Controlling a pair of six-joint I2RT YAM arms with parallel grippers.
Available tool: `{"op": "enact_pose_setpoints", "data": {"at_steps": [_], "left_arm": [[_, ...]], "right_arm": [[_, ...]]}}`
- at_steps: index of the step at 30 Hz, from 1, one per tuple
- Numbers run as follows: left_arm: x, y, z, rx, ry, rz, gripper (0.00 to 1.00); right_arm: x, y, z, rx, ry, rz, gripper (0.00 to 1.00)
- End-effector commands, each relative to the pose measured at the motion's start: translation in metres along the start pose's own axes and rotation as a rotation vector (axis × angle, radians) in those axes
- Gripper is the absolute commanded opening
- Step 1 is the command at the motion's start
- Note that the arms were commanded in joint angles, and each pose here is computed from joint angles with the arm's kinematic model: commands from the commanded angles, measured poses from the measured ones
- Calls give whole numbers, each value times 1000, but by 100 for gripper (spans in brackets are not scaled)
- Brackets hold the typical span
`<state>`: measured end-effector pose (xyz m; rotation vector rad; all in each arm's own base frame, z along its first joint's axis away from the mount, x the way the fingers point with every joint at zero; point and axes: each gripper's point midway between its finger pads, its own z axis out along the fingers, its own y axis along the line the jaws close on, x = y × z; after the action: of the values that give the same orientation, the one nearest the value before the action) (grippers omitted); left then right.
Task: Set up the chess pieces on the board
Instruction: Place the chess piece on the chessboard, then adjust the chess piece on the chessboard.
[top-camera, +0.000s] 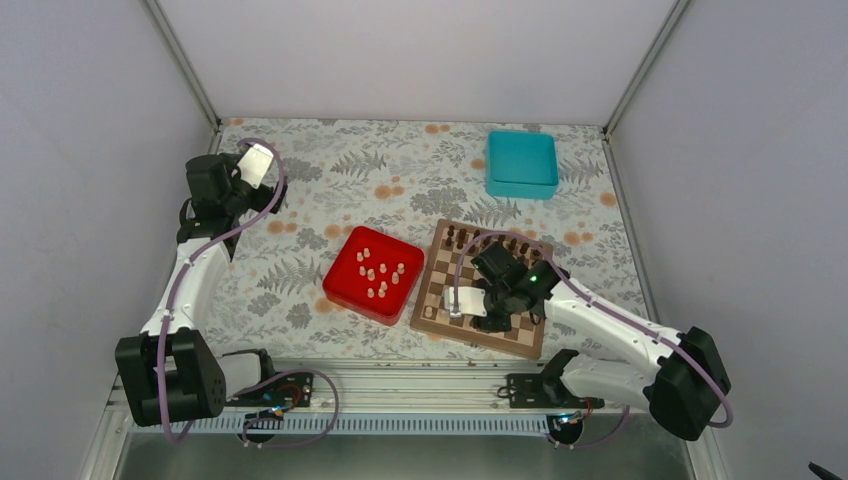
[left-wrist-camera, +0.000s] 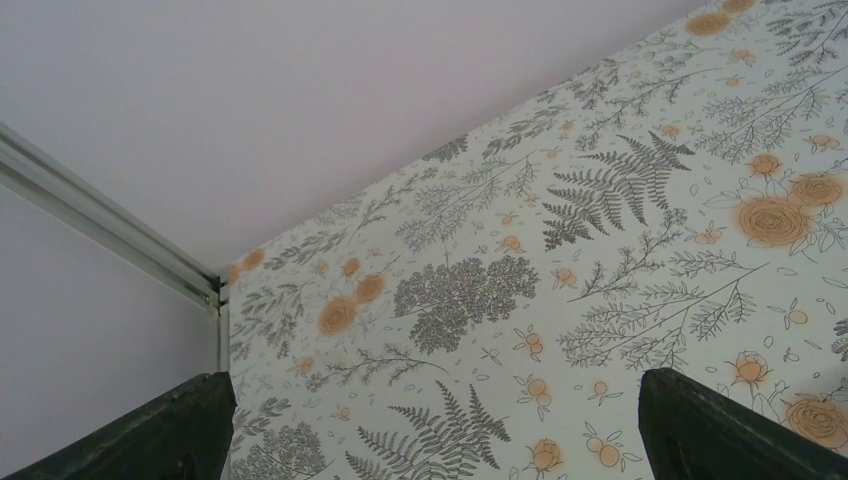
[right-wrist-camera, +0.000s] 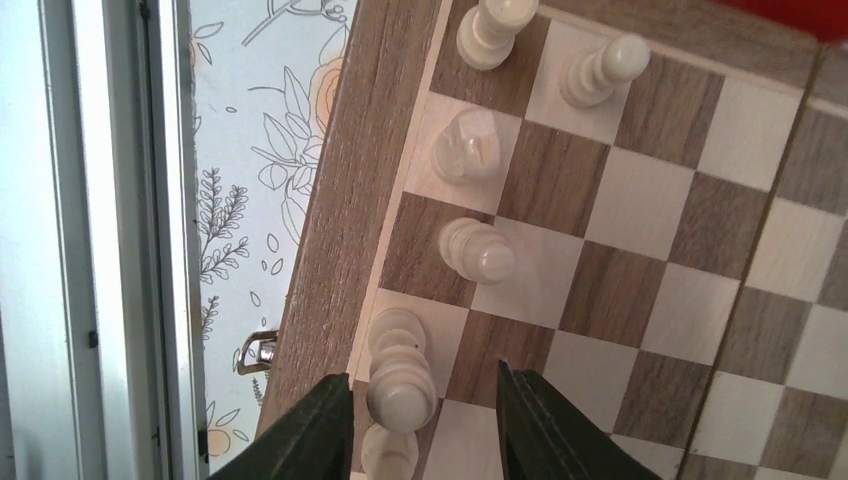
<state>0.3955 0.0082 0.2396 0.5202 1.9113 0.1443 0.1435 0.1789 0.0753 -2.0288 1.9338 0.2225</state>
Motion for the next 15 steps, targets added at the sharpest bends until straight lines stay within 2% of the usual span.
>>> {"op": "enact_pose_setpoints", "data": {"at_steps": [1,7,15], "left_arm": [[-4,-1,-3,10,-19,14,100],[-7,-1,-5,10,-28,17,100],[-8,-1,-7,9,-36,19,100]], "right_arm": [[-20,-8,-18,15,-71,-7,40],[-39,-14,-22,-18,-114,-9,42],[-42,-23,-5,-43,-85,-10,39]]}}
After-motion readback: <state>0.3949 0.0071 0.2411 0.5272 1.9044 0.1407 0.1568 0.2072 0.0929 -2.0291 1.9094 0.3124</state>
